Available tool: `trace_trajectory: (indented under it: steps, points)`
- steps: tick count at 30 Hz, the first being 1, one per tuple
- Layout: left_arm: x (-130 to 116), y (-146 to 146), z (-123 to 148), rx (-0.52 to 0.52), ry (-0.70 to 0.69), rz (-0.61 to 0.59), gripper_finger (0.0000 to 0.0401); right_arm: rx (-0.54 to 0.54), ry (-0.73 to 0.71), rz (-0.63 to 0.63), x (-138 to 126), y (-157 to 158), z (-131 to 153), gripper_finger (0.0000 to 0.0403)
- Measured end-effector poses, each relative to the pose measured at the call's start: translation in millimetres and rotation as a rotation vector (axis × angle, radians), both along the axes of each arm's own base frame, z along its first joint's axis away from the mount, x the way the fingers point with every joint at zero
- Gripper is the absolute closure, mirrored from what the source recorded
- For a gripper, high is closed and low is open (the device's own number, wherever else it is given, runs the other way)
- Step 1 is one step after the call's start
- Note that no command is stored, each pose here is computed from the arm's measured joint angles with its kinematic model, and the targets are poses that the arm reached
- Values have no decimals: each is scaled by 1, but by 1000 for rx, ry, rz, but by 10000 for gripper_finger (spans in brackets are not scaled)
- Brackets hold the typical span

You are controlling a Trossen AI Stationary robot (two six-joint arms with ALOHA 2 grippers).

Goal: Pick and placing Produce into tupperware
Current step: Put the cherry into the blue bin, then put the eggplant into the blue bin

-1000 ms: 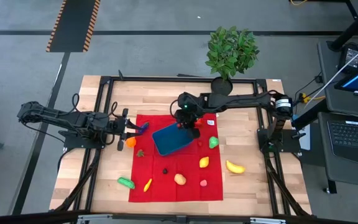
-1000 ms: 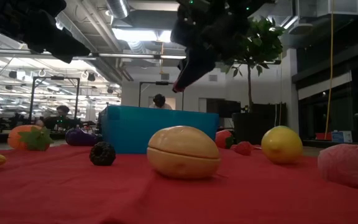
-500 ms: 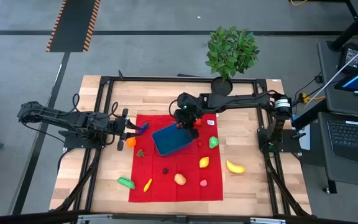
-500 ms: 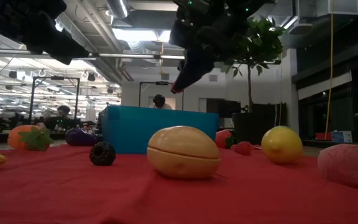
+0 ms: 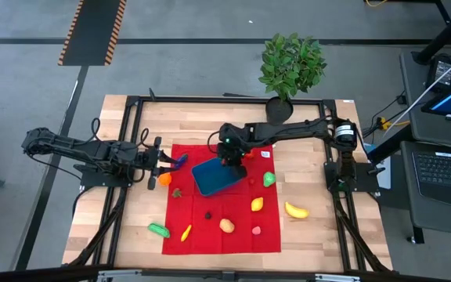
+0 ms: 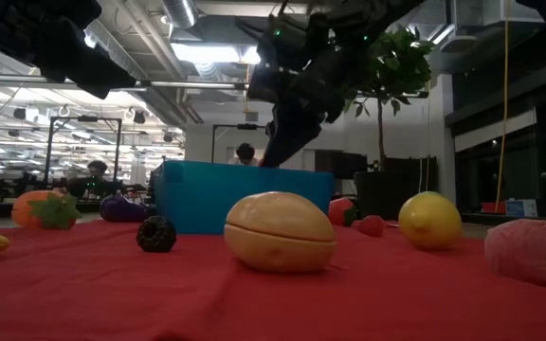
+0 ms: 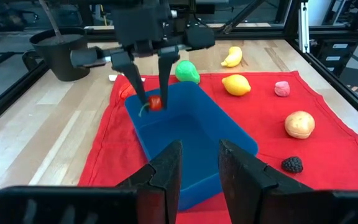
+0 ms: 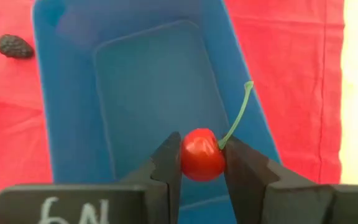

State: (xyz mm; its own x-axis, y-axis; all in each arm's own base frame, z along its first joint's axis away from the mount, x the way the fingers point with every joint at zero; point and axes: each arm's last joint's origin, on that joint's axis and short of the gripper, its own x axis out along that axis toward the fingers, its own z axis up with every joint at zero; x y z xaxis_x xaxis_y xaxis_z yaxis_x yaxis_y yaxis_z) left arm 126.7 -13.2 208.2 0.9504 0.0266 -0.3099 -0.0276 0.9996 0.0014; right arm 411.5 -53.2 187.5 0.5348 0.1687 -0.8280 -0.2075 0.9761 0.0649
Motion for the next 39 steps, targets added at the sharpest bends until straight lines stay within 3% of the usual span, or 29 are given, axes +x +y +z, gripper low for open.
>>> trace_trajectory:
  steps: [18,24,28,39]
  points:
    - [0,0,0,-1,4,0,305,13,53,5,2,5,-16,304]
    - [0,0,0,-2,4,1,305,32,61,-30,2,5,-16,246]
    - [0,0,0,-2,4,1,305,7,64,-43,2,4,-16,228]
    - [0,0,0,-1,5,1,305,24,74,-106,2,3,-16,248]
